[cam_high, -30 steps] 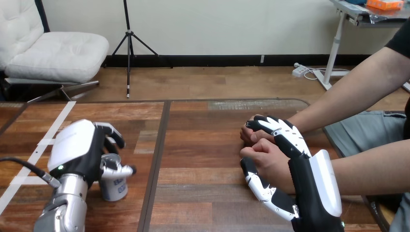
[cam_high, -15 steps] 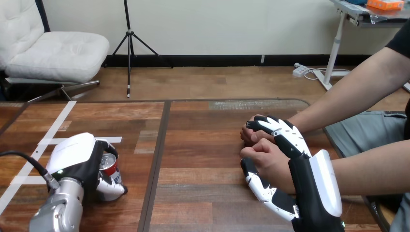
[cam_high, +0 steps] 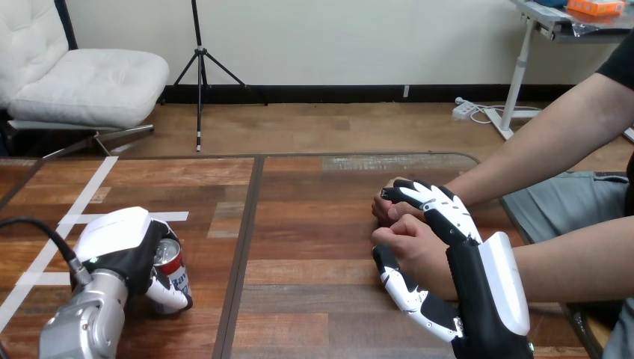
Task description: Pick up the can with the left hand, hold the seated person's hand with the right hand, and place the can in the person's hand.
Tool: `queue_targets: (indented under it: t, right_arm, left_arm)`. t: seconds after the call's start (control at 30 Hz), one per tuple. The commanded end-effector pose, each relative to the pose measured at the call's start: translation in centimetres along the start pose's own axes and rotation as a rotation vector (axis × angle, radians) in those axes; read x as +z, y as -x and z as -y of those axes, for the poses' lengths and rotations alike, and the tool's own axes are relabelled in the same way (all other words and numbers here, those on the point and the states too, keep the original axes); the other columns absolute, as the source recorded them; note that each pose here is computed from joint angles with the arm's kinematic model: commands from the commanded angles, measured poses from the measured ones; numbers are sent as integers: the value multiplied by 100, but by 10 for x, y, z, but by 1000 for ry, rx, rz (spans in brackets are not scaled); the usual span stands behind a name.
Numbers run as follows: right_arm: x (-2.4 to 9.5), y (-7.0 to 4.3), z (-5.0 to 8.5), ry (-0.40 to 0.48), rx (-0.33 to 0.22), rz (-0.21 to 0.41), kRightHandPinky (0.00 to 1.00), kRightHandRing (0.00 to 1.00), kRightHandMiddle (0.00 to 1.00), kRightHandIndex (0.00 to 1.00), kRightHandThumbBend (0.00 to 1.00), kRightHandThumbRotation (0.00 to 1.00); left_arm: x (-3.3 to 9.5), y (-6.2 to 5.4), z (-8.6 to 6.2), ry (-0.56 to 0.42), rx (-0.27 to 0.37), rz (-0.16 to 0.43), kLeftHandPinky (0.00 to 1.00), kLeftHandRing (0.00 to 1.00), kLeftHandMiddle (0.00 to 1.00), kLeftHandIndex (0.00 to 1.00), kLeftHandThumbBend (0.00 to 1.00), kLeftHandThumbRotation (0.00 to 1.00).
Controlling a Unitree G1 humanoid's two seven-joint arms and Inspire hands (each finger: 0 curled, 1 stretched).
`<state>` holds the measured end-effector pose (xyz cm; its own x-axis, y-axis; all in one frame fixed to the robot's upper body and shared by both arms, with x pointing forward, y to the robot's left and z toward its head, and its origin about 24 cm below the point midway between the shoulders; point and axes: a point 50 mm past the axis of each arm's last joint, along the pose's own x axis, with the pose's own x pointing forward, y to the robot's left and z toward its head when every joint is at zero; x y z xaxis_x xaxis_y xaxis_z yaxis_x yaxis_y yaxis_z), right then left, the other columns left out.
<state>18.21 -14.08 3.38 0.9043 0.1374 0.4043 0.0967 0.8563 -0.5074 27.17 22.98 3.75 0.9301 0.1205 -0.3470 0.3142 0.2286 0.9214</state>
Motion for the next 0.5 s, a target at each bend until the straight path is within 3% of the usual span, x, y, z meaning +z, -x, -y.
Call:
queue_targets:
  t: [0.0, 0.23, 0.47]
  right_arm:
    - [11, -18, 8, 6, -40, 86, 97, 90, 85, 76, 33, 37]
    - [10, -18, 8, 3, -40, 86, 97, 90, 84, 76, 33, 38]
    - [10, -18, 8, 9, -41, 85, 96, 90, 84, 76, 33, 38]
  left_arm:
    - [15, -4, -30, -53, 85, 60, 41, 50, 58, 66, 88, 0]
    - [15, -4, -30, -8, 108, 73, 43, 51, 58, 64, 87, 0]
    - [14, -1, -29, 109, 203, 116, 41, 46, 52, 56, 84, 0]
